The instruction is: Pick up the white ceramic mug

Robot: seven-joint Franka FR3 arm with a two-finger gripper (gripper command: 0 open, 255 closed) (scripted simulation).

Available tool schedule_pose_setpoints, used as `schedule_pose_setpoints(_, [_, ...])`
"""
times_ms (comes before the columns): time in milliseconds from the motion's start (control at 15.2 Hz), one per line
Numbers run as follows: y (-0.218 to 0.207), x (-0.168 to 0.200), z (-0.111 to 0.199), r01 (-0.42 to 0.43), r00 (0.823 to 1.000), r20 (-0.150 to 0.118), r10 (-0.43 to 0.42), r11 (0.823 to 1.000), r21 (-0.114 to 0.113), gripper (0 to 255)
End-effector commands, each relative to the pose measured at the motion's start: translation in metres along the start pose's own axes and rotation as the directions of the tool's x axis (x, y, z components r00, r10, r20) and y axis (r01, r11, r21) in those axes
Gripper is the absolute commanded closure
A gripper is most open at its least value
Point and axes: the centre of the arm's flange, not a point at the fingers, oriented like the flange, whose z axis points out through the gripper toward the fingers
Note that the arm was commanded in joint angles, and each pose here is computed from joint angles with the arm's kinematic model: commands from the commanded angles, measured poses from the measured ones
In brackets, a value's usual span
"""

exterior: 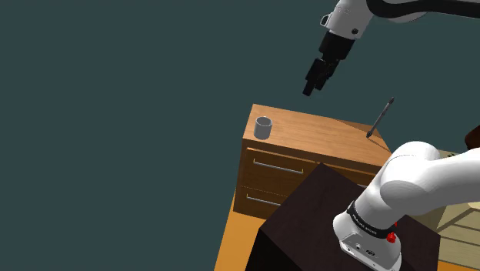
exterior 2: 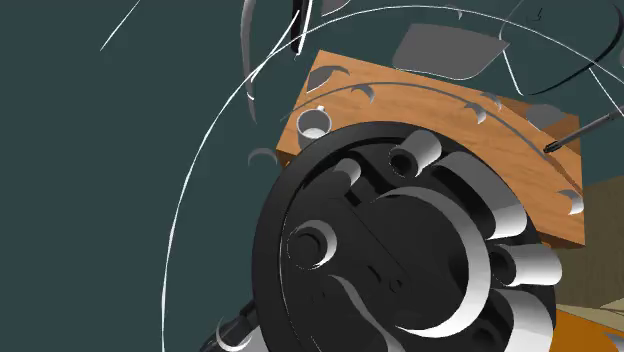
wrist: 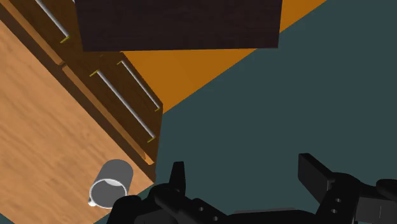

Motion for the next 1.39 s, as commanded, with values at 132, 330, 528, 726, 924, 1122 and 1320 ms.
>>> schedule_pose_setpoints(132, [0.011, 0.015, 0.019, 0.0, 1.0, 0.006, 0.0, 1.0, -0.006, 0])
schedule_pose_setpoints(330, [0.027, 0.037, 0.048, 0.0, 1.0, 0.015, 0.0, 1.0, -0.015, 0])
schedule_pose_setpoints(528, [0.044, 0.059, 0.077, 0.0, 1.0, 0.024, 0.0, 1.0, -0.023, 0])
schedule_pose_setpoints(726, [0.061, 0.081, 0.106, 0.001, 0.999, 0.034, 0.0, 0.999, -0.032, 0])
schedule_pose_setpoints(924, [0.078, 0.102, 0.134, 0.001, 0.999, 0.043, 0.001, 0.999, -0.041, 0])
schedule_pose_setpoints(1122, [0.095, 0.123, 0.163, 0.001, 0.999, 0.052, 0.001, 0.999, -0.05, 0])
schedule_pose_setpoints(1320, [0.113, 0.144, 0.192, 0.002, 0.998, 0.061, 0.002, 0.998, -0.059, 0])
